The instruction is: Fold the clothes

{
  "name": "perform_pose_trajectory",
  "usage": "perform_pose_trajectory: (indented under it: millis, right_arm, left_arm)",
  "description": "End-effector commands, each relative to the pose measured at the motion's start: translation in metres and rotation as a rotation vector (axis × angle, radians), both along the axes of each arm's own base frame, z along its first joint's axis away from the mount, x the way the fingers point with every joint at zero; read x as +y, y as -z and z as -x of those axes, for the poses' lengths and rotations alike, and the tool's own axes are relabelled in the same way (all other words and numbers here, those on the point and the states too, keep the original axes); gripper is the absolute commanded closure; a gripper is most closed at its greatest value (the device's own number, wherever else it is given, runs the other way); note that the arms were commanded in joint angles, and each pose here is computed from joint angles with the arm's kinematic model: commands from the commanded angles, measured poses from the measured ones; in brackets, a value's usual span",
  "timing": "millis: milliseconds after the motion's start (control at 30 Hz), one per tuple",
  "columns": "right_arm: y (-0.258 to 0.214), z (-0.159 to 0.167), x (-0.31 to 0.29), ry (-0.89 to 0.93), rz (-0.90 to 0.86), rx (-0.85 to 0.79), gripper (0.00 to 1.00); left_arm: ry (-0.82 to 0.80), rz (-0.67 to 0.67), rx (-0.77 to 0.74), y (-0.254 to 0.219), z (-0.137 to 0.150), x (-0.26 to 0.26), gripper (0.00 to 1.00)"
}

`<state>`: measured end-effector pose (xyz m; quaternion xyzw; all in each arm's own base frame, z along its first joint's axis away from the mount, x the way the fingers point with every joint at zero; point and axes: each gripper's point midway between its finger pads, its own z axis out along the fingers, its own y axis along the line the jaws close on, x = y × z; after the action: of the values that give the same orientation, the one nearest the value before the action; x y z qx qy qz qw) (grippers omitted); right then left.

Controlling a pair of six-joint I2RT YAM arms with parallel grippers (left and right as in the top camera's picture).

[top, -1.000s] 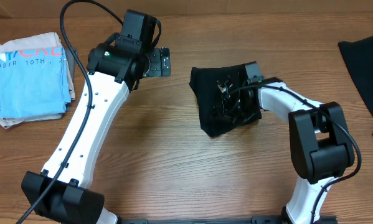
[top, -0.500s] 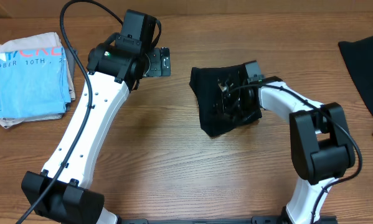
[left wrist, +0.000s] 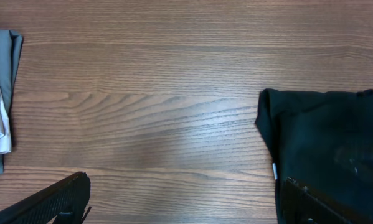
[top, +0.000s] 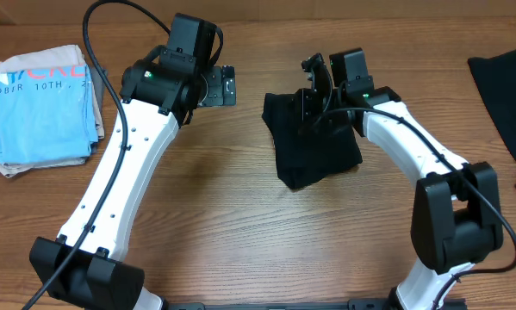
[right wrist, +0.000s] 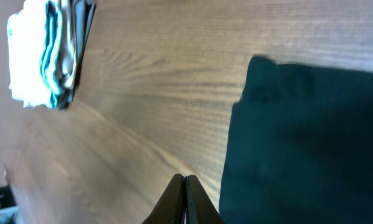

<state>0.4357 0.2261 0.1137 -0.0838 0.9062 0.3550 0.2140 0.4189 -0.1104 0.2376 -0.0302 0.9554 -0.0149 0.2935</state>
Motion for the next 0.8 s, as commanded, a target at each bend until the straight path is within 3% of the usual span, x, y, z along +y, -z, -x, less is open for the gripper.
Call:
perform_pose_trajectory:
  millis: [0,167,467,633,767]
  right_arm:
    - [0.026,-0.011,-0.001,0.042,0.044,0.017,0.96]
    - [0.058,-0.034,-0.004,0.084,0.076,-0.023,0.96]
    - [0.094,-0.040,0.007,0.006,0.105,-0.077,0.95]
    - [0.045,-0.030,0.026,-0.110,-0.051,-0.125,0.77]
    - [-0.015,-0.028,0.011,-0.090,-0.080,-0.169,0.76]
  left_arm:
    - [-0.012,-0.016,0.001,0.003,-0.002,0.004,0.00]
    - [-0.012,-0.015,0.002,0.003,-0.002,0.004,0.00]
    - [-0.012,-0.016,0.001,0.003,-0.002,0.004,0.00]
    - [-0.012,-0.016,0.001,0.003,-0.002,0.004,0.00]
    - [-0.012,-0.015,0.002,0.003,-0.002,0.004,0.00]
